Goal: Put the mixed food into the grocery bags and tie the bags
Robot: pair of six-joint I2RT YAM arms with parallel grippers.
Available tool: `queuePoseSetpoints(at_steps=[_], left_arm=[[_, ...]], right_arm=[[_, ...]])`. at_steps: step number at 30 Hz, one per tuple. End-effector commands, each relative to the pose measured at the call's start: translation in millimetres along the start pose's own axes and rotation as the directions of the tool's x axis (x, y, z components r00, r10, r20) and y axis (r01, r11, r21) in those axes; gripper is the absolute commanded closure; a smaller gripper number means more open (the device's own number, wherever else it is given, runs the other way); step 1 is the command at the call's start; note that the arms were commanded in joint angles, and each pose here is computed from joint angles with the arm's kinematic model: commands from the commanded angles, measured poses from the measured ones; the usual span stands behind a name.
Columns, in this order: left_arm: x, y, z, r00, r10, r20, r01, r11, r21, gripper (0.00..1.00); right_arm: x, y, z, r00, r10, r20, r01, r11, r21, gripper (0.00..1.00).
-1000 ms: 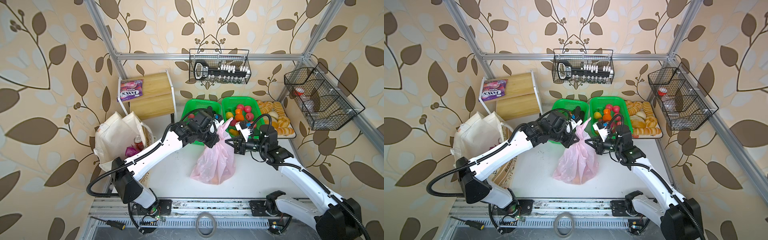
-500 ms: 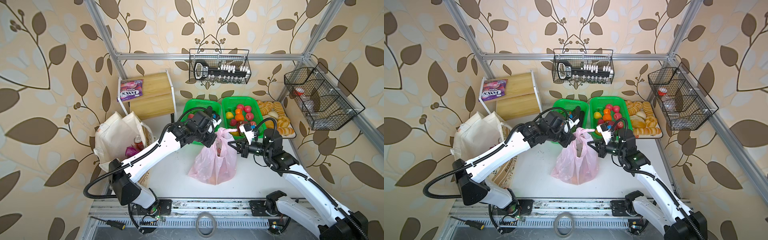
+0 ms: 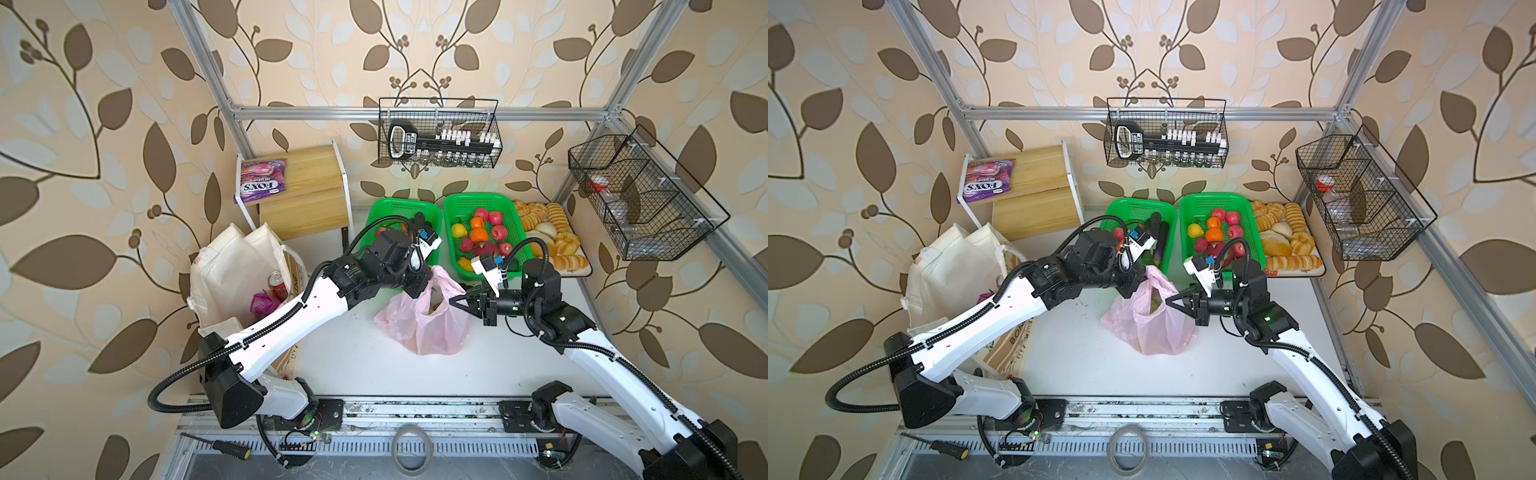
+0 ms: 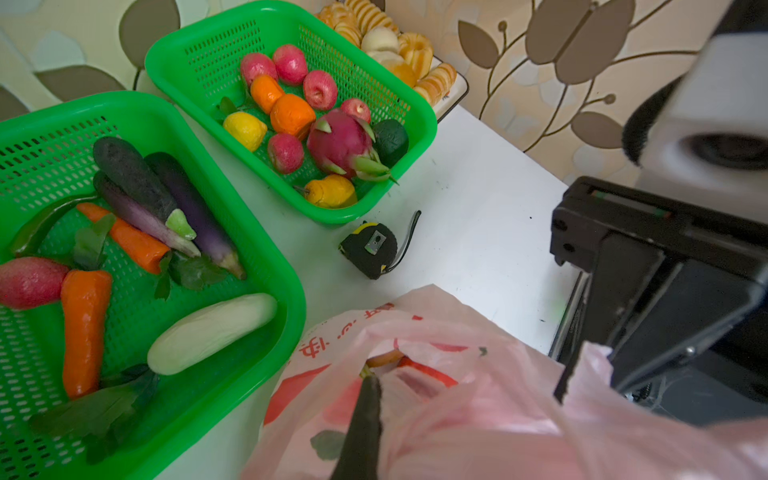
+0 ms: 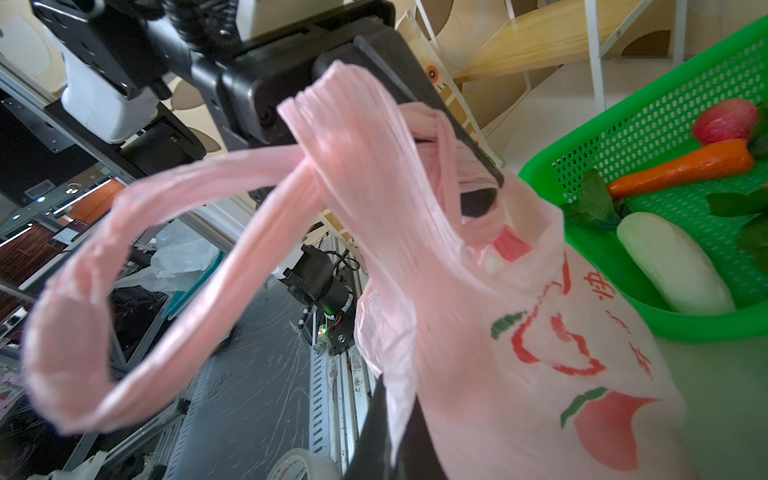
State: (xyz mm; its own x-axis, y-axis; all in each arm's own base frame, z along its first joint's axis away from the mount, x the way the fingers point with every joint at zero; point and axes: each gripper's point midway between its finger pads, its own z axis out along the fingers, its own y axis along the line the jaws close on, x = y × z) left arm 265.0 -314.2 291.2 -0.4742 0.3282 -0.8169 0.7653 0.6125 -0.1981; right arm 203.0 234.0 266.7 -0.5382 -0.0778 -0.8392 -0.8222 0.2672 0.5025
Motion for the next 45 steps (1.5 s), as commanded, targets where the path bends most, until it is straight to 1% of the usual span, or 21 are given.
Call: queuePoseSetpoints(at_steps=[1, 4, 6, 8, 12, 14, 16, 18, 21, 25, 30, 32, 33, 34, 36, 37, 38, 41, 43, 44, 45], left_arm=[[-51.4, -3.0, -24.3, 0.969, 0.053, 0.242, -0.052, 0.999, -0.009, 1.00], [-52.8, 5.3, -25.3, 0.959, 0.051, 0.280, -0.037, 0.998, -0.052, 1.00], [-56.6, 4.5, -27.4, 0.946, 0.056, 0.321, -0.042, 0.998, -0.049, 1.00], [-61.1, -4.6, -28.2, 0.931, 0.062, 0.359, -0.066, 0.998, -0.001, 1.00], [-62.0, -19.8, -28.4, 0.919, 0.081, 0.386, -0.118, 0.990, 0.075, 1.00], [-58.7, -24.3, -28.9, 0.912, 0.104, 0.397, -0.152, 0.984, 0.092, 1.00], [-52.5, -30.0, -28.7, 0.897, 0.148, 0.416, -0.211, 0.972, 0.108, 1.00], [-45.6, -34.9, -28.3, 0.873, 0.197, 0.447, -0.274, 0.955, 0.114, 1.00], [-42.2, -34.3, -28.2, 0.843, 0.229, 0.488, -0.310, 0.946, 0.092, 1.00], [-41.3, -35.7, -27.6, 0.815, 0.274, 0.511, -0.359, 0.930, 0.074, 1.00], [-42.6, -32.7, -27.7, 0.798, 0.298, 0.524, -0.375, 0.926, 0.044, 1.00], [-42.2, -32.0, -28.4, 0.795, 0.301, 0.527, -0.376, 0.926, 0.039, 1.00], [-42.1, -31.8, -28.8, 0.793, 0.304, 0.527, -0.378, 0.925, 0.036, 1.00], [-41.2, -31.5, -28.5, 0.794, 0.307, 0.525, -0.380, 0.924, 0.034, 1.00], [-39.8, -31.4, -28.4, 0.795, 0.310, 0.522, -0.382, 0.924, 0.034, 1.00], [-39.6, -31.4, -28.4, 0.793, 0.312, 0.522, -0.384, 0.923, 0.032, 1.00], [-39.6, -31.4, -28.4, 0.793, 0.312, 0.523, -0.384, 0.923, 0.032, 1.00], [-39.4, -30.4, -27.0, 0.794, 0.315, 0.521, -0.385, 0.923, 0.029, 1.00], [-39.4, -30.5, -26.9, 0.793, 0.317, 0.520, -0.388, 0.921, 0.030, 1.00], [-39.6, -30.9, -27.3, 0.793, 0.317, 0.521, -0.388, 0.921, 0.031, 1.00], [-39.6, -31.4, -27.4, 0.792, 0.318, 0.521, -0.391, 0.920, 0.033, 1.00]], right_arm=[[1.2, 25.7, 1.1, 0.999, -0.039, -0.033, 0.035, 0.993, -0.113, 1.00], [0.7, 40.9, 4.2, 0.997, -0.067, -0.041, 0.059, 0.982, -0.180, 1.00], [3.3, 48.3, 7.4, 0.995, -0.082, -0.054, 0.068, 0.974, -0.215, 1.00], [7.2, 52.0, 12.9, 0.993, -0.089, -0.078, 0.069, 0.970, -0.234, 1.00], [10.6, 44.3, 21.7, 0.991, -0.092, -0.094, 0.072, 0.978, -0.197, 0.99], [10.0, 36.4, 20.9, 0.990, -0.108, -0.088, 0.093, 0.984, -0.151, 0.89], [8.8, 29.9, 17.6, 0.990, -0.120, -0.078, 0.111, 0.987, -0.114, 0.85], [4.5, 26.0, 11.7, 0.988, -0.145, -0.056, 0.140, 0.987, -0.084, 0.73], [1.1, 27.7, 2.9, 0.978, -0.206, -0.023, 0.204, 0.977, -0.058, 0.60], [-6.0, 39.4, -9.9, 0.958, -0.284, 0.032, 0.285, 0.958, -0.038, 0.52], [-25.6, 45.0, -29.0, 0.940, -0.324, 0.105, 0.323, 0.946, 0.033, 0.50], [-36.2, 42.8, -36.9, 0.938, -0.319, 0.139, 0.311, 0.947, 0.075, 0.50], [-43.7, 36.6, -41.6, 0.939, -0.303, 0.160, 0.286, 0.951, 0.122, 0.50], [-50.7, 31.3, -46.0, 0.942, -0.282, 0.181, 0.255, 0.953, 0.162, 0.51], [-66.6, 15.9, -55.1, 0.948, -0.209, 0.240, 0.154, 0.961, 0.230, 0.56], [-70.5, 10.4, -56.1, 0.950, -0.171, 0.260, 0.112, 0.967, 0.227, 0.59], [-73.9, 8.6, -54.7, 0.952, -0.136, 0.274, 0.084, 0.977, 0.195, 0.61], [-75.2, 5.8, -41.0, 0.968, -0.039, 0.250, 0.020, 0.997, 0.079, 0.62], [-75.0, -0.5, -37.2, 0.972, -0.004, 0.236, -0.016, 0.996, 0.083, 0.60], [-74.2, -5.8, -36.0, 0.972, 0.005, 0.235, -0.030, 0.994, 0.101, 0.62], [-72.5, -12.9, -34.5, 0.972, 0.023, 0.233, -0.052, 0.991, 0.122, 0.68]])
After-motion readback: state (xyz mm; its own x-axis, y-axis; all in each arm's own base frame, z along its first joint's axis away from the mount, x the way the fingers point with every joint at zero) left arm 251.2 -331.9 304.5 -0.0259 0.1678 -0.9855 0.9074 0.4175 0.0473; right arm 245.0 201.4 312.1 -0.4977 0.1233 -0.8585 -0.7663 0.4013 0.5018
